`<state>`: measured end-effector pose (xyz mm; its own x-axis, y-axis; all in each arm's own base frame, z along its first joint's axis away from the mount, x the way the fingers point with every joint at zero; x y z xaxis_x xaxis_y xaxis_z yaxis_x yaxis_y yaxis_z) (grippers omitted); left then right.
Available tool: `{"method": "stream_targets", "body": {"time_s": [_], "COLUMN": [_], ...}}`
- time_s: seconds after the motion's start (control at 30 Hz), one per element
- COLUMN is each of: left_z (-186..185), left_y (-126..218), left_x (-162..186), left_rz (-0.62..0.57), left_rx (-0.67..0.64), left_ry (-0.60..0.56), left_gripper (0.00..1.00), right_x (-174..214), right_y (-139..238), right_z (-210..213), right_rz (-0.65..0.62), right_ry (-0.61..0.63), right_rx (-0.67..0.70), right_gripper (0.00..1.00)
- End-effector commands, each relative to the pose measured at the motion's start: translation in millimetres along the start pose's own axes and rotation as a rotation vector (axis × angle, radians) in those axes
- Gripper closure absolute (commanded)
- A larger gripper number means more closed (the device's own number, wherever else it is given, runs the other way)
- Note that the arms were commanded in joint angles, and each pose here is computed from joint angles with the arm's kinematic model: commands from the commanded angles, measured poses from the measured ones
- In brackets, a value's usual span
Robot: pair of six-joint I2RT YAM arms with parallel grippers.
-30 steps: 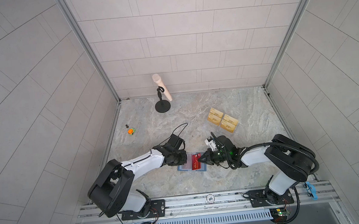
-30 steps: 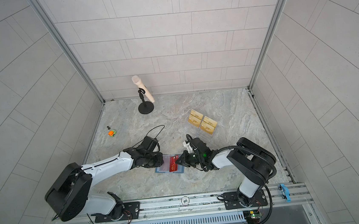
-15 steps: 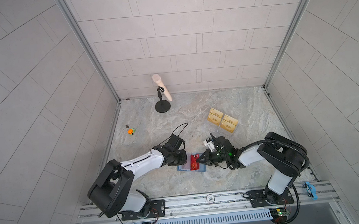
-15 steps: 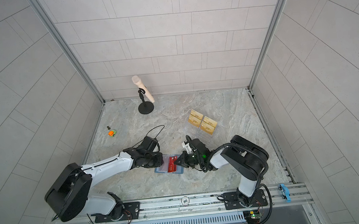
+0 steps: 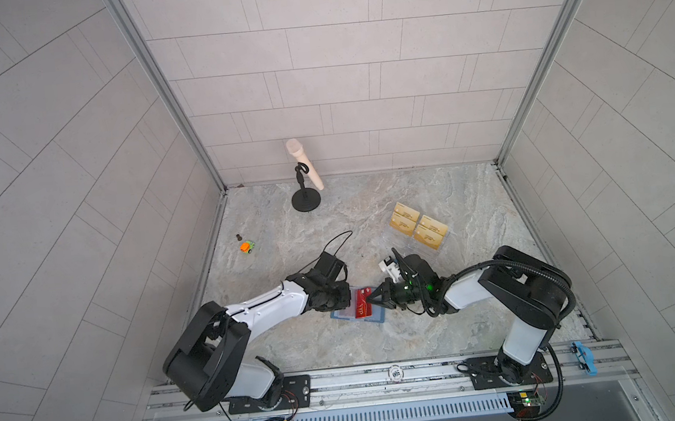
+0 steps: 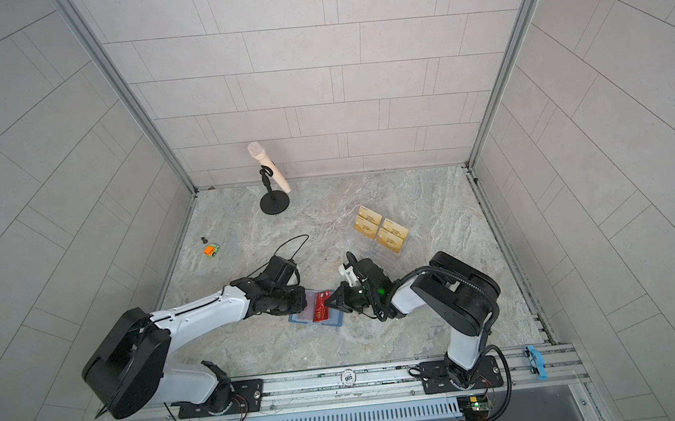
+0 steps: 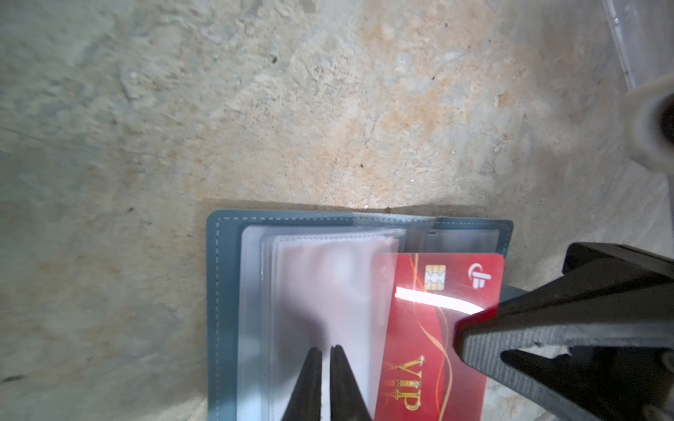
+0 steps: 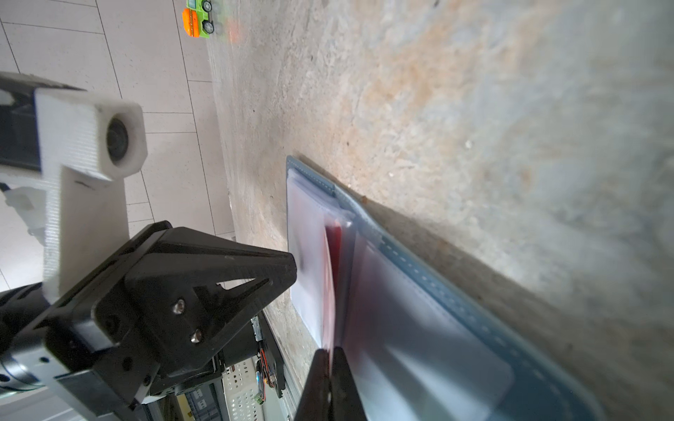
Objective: Put the credit cards into the card holder
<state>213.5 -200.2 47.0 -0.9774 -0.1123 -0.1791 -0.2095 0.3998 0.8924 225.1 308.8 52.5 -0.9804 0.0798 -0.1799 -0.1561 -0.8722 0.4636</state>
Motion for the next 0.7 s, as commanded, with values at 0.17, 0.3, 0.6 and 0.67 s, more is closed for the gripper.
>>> {"method": "stream_targets", "body": {"time_s": [0.17, 0.3, 0.6, 0.67], "left_z": [0.9, 0.8, 1.2, 0.8], "left_y": [4.4, 3.8, 3.1, 3.1], "left_x": [0.7, 0.9, 1.1, 0.8], "left_rz": [-0.007, -0.006, -0.002, -0.003], "left_rx": [-0.009, -0.008, -0.011, -0.009], "left_ry": [-0.007, -0.007, -0.006, -0.006], "left_gripper": [0.87, 0.87, 0.87, 0.87], "right_x": [1.5, 0.4, -0.7, -2.5], "right_y": [6.6, 7.3, 1.9, 0.8], "right_z": [-5.0, -5.2, -7.7, -5.7], "right_rz": [0.023, 0.014, -0.021, -0.037], "right_ry": [0.097, 0.111, 0.083, 0.075], "right_rx": [0.102, 0.103, 0.049, 0.036], "right_gripper": [1.0, 1.0, 1.0, 1.0]}}
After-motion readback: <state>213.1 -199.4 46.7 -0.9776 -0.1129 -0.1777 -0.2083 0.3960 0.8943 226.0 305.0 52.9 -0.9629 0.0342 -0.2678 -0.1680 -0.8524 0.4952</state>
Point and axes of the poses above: each gripper's point midway between its finger pads, its own y axis back along the fingers, its own z axis along the line the jaws close on, x = y × z, the point moved 2 cm from there along y, back along the fingers, and after that the axes turned 8 degrees about y, right-handed, at the moved point
